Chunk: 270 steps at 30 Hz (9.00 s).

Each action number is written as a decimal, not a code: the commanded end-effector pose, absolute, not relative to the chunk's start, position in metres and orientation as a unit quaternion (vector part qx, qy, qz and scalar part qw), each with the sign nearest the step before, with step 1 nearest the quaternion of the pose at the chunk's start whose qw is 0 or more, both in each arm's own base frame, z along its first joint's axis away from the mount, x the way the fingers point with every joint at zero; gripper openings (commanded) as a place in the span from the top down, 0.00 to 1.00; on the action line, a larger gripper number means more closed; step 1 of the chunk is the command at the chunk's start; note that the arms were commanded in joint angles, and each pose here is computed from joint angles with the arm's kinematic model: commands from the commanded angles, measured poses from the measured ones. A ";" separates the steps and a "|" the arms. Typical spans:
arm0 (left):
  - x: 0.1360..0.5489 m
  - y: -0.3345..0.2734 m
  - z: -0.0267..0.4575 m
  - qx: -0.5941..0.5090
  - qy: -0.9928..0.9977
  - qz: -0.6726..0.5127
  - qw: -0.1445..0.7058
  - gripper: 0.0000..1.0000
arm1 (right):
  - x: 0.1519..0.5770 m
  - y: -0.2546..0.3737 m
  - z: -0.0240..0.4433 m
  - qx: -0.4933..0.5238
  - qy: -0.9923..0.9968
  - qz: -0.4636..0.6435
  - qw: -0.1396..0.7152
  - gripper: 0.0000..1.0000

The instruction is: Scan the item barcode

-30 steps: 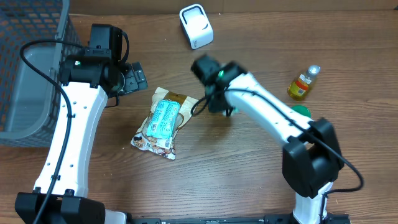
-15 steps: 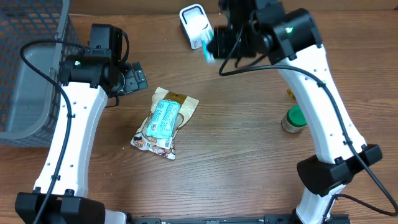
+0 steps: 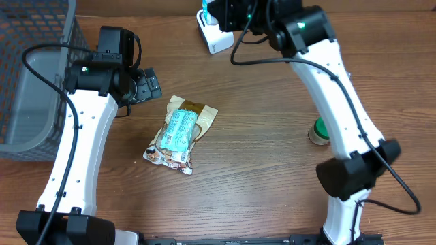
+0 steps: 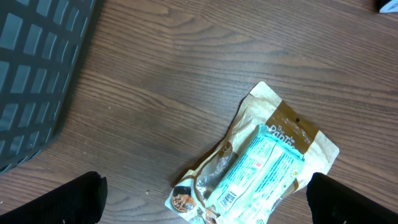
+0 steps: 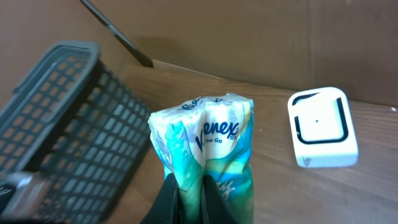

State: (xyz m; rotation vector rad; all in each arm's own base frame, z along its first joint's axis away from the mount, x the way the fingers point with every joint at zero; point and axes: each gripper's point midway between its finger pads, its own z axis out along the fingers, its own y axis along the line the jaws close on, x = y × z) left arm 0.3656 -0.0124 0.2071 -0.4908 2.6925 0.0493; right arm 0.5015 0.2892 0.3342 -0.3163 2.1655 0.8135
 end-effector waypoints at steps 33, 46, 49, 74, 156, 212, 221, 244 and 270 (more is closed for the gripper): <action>0.368 -0.013 0.213 -0.167 0.963 0.015 0.209 0.00 | 0.644 0.291 0.159 0.064 0.838 0.386 0.381 0.96; 0.368 -0.013 0.213 -0.167 0.964 0.015 0.209 0.00 | 0.646 0.295 0.137 0.088 0.837 0.403 0.359 0.96; 0.368 -0.013 0.213 -0.167 0.963 0.015 0.209 0.00 | 0.640 0.301 0.150 0.046 0.831 0.425 0.356 0.96; 0.368 -0.013 0.213 -0.167 0.963 0.015 0.209 0.00 | 0.451 0.186 0.241 0.026 0.958 0.242 0.150 0.96; 0.368 -0.013 0.213 -0.167 0.963 0.015 0.209 0.00 | 0.378 0.285 0.084 -0.024 0.939 0.344 -0.011 0.51; 0.368 -0.013 0.213 -0.167 0.963 0.015 0.209 0.00 | 0.428 0.293 0.143 0.089 0.914 0.386 0.086 0.96; 0.368 -0.013 0.213 -0.167 0.964 0.015 0.209 0.00 | 0.423 0.192 0.092 0.208 0.955 0.197 0.070 0.96; 0.368 -0.013 0.213 -0.167 0.963 0.015 0.209 0.00 | 0.340 0.154 0.073 0.166 0.985 0.016 -0.036 0.96; 0.368 -0.013 0.213 -0.167 0.963 0.015 0.209 0.00 | 0.333 0.275 0.031 0.029 0.985 0.164 0.032 0.94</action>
